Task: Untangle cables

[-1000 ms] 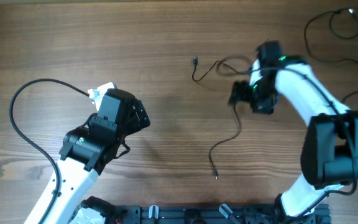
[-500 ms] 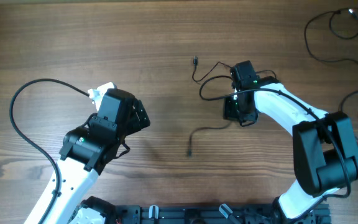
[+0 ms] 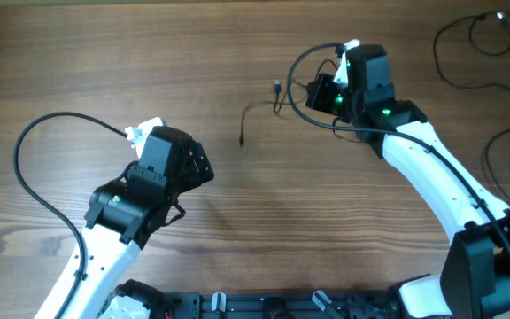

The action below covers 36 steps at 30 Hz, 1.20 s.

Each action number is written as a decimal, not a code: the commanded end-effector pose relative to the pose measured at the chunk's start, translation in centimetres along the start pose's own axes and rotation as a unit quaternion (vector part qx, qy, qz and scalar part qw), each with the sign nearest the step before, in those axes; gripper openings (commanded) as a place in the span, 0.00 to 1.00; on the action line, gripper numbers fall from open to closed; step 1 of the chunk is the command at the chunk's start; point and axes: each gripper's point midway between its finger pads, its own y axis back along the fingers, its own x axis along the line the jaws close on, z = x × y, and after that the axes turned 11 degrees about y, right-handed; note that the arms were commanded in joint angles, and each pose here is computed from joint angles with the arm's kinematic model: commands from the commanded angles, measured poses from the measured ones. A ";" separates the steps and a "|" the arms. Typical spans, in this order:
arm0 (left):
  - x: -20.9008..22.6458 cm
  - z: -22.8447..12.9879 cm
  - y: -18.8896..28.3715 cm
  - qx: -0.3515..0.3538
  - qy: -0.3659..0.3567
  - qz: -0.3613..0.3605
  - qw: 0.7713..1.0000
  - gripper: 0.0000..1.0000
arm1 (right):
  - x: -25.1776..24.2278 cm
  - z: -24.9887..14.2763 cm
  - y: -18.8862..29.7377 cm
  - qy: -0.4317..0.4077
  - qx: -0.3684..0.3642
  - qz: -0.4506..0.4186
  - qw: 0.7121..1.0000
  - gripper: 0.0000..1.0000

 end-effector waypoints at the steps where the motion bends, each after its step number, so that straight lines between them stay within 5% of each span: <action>1: 0.2 0.3 0.0 -0.007 -0.002 0.003 1.000 1.00 | -1.3 1.1 -0.8 -0.045 -0.028 -0.033 0.998 0.04; 14: 0.2 0.3 0.0 -0.007 -0.002 0.003 1.000 1.00 | 0.4 3.3 -4.6 -0.017 -0.084 0.031 0.996 0.04; 25: 0.2 0.3 0.0 -0.007 -0.002 0.003 1.000 1.00 | -5.4 0.4 -7.7 -0.035 -0.059 -0.089 0.994 0.07; 33: 0.2 0.3 0.0 -0.007 -0.002 0.003 1.000 1.00 | -11.6 -5.3 -7.0 -0.057 0.024 -0.243 0.968 0.38; 36: 0.2 0.3 0.0 -0.007 -0.002 0.003 1.000 1.00 | -11.1 -5.6 -7.2 -0.058 0.033 -0.229 0.971 0.64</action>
